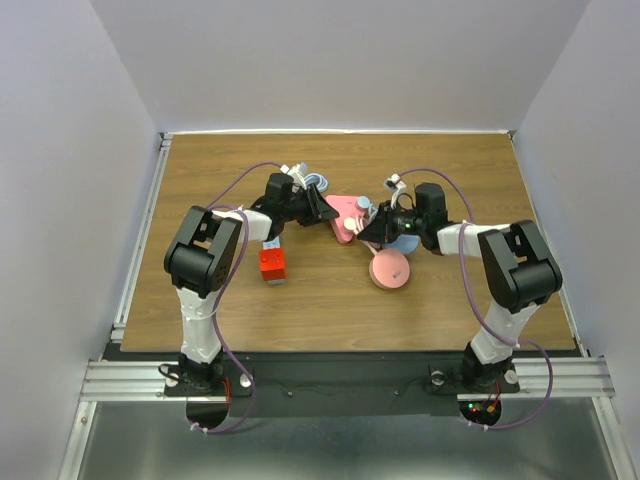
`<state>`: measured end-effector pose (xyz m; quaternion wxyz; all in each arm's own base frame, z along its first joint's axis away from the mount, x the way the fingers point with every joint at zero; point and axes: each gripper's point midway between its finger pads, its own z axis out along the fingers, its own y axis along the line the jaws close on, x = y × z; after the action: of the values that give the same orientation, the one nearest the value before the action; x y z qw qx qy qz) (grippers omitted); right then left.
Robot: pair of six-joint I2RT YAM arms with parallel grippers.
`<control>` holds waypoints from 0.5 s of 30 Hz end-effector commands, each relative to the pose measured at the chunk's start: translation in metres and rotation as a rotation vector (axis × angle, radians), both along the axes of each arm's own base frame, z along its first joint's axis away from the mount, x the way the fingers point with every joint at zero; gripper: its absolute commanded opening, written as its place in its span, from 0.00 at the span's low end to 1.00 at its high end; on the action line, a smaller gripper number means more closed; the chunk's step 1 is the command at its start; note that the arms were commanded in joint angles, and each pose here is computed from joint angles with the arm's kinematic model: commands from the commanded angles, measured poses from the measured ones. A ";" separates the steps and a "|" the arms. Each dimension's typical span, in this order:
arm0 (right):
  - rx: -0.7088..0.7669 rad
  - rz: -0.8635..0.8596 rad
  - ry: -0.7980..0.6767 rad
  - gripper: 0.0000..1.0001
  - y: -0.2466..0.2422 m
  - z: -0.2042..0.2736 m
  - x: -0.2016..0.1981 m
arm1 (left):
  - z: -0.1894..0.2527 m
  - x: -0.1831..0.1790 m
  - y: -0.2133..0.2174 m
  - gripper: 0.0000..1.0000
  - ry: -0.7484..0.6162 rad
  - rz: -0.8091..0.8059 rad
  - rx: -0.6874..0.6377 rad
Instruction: Insert the plug
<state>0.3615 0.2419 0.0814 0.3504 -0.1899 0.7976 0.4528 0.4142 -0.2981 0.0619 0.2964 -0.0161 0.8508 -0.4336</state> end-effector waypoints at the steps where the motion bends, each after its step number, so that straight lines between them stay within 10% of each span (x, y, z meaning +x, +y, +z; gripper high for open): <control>1: -0.124 -0.186 -0.130 0.00 -0.034 -0.006 0.055 | -0.047 -0.023 0.016 0.00 0.081 -0.064 0.139; 15: -0.157 -0.183 -0.061 0.00 -0.036 -0.030 0.052 | -0.047 -0.023 0.016 0.00 0.079 -0.071 0.137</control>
<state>0.3659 0.2438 0.0743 0.3370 -0.1897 0.8030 0.4534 0.4165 -0.2976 0.0617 0.2971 -0.0168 0.8509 -0.4330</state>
